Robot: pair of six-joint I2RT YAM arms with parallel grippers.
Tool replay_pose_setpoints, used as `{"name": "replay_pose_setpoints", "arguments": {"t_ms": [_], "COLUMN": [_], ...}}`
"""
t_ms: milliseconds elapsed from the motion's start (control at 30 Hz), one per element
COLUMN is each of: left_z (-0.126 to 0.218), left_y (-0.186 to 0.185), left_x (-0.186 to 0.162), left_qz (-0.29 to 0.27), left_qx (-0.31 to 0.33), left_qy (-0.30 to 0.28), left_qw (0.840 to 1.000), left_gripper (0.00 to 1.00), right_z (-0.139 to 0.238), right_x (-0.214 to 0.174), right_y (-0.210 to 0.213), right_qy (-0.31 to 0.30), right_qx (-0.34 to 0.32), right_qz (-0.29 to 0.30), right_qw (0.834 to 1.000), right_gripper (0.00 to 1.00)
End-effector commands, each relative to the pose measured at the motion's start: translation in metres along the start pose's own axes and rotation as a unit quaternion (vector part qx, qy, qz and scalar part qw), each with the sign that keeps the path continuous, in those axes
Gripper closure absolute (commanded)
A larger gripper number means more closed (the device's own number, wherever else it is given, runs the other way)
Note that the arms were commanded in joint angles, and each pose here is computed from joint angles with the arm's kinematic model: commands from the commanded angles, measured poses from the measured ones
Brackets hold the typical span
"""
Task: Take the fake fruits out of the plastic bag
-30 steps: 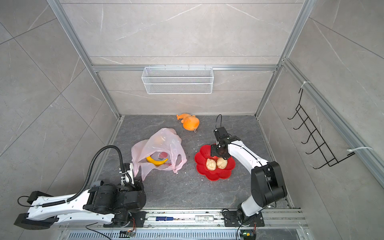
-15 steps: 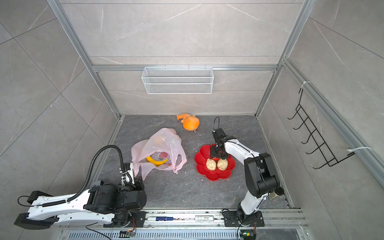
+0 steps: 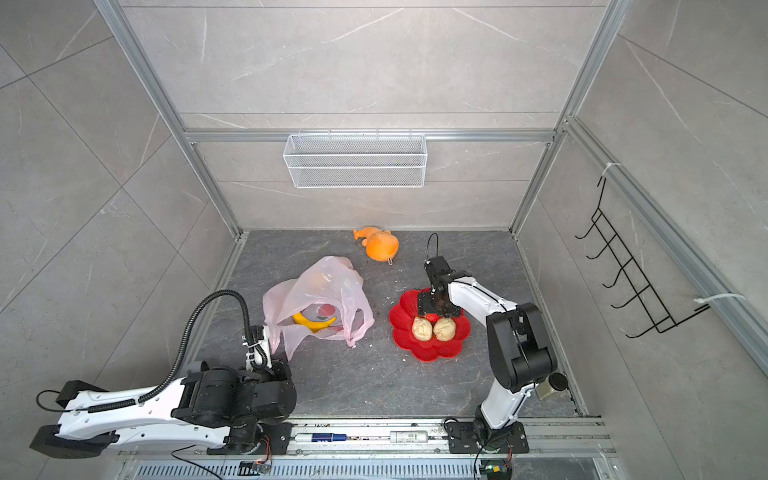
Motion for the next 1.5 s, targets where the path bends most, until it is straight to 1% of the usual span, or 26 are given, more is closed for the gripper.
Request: {"name": "replay_pose_setpoints", "arguments": {"t_ms": [0, 133, 200, 267, 367, 433, 533, 600, 700, 767, 867, 1033, 1133, 1300, 1467], "left_z": [0.006, 0.006, 0.006, 0.006, 0.008, 0.008, 0.008, 0.007, 0.006, 0.006, 0.006, 0.006, 0.006, 0.006, 0.006], "left_y": [-0.001, 0.002, 0.002, 0.002, 0.001, 0.000, 0.000, -0.002, -0.005, -0.007, -0.008, -0.007, -0.006, -0.006, -0.004], "left_x": [0.010, 0.011, 0.011, 0.012, 0.014, 0.015, 0.015, 0.013, 0.011, 0.011, 0.011, 0.012, 0.011, 0.011, 0.011], "left_qz": [0.013, 0.015, 0.014, 0.013, 0.011, 0.010, 0.013, 0.013, 0.011, 0.010, 0.008, 0.008, 0.011, 0.009, 0.011], "left_qx": [-0.010, -0.012, -0.012, -0.012, -0.013, -0.013, -0.015, -0.019, -0.023, -0.024, -0.026, -0.028, -0.030, -0.028, -0.028], "left_qy": [-0.025, -0.029, -0.030, -0.032, -0.034, -0.035, -0.033, -0.033, -0.032, -0.032, -0.031, -0.032, -0.032, -0.029, -0.029], "left_qw": [1.000, 0.999, 0.999, 0.999, 0.999, 0.999, 0.999, 0.999, 0.999, 0.999, 0.999, 0.999, 0.999, 0.999, 0.999], "left_gripper": [1.00, 1.00, 1.00, 1.00, 1.00, 1.00, 1.00, 1.00, 1.00, 1.00, 1.00, 1.00, 1.00, 1.00, 1.00], "right_z": [0.040, 0.079, 0.103, 0.131, 0.166, 0.184, 0.199, 0.196, 0.176, 0.158, 0.134, 0.103, 0.089, 0.065, 0.047], "right_x": [0.001, -0.012, -0.019, -0.028, -0.035, -0.038, -0.041, -0.038, -0.033, -0.030, -0.029, -0.024, -0.021, -0.013, -0.005], "right_y": [-0.003, 0.000, 0.013, 0.040, 0.086, 0.116, 0.161, 0.187, 0.216, 0.227, 0.241, 0.251, 0.252, 0.249, 0.250], "right_qy": [-0.031, -0.060, -0.084, -0.120, -0.171, -0.196, -0.215, -0.206, -0.188, -0.170, -0.139, -0.104, -0.088, -0.076, -0.073], "right_qx": [-0.003, -0.003, -0.010, -0.004, 0.052, 0.094, 0.148, 0.176, 0.193, 0.194, 0.199, 0.169, 0.147, 0.124, 0.116], "right_qz": [0.002, 0.014, 0.041, 0.085, 0.137, 0.162, 0.201, 0.218, 0.220, 0.211, 0.214, 0.212, 0.198, 0.161, 0.133], "right_qw": [1.000, 0.998, 0.996, 0.989, 0.974, 0.963, 0.944, 0.938, 0.937, 0.943, 0.946, 0.957, 0.965, 0.976, 0.982], "right_gripper": [0.12, 0.13, 0.15, 0.16, 0.21, 0.24, 0.27, 0.28, 0.30, 0.30, 0.29, 0.23, 0.20, 0.19, 0.19]}}
Point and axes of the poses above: each gripper's point midway between its finger pads, its own z axis back along the fingers, its own y axis along the line the jaws close on, x = y × z, the point moved 10 cm from there along z, back along the fingers, and after that the axes turned 7 degrees about z, right-handed, at the moved point
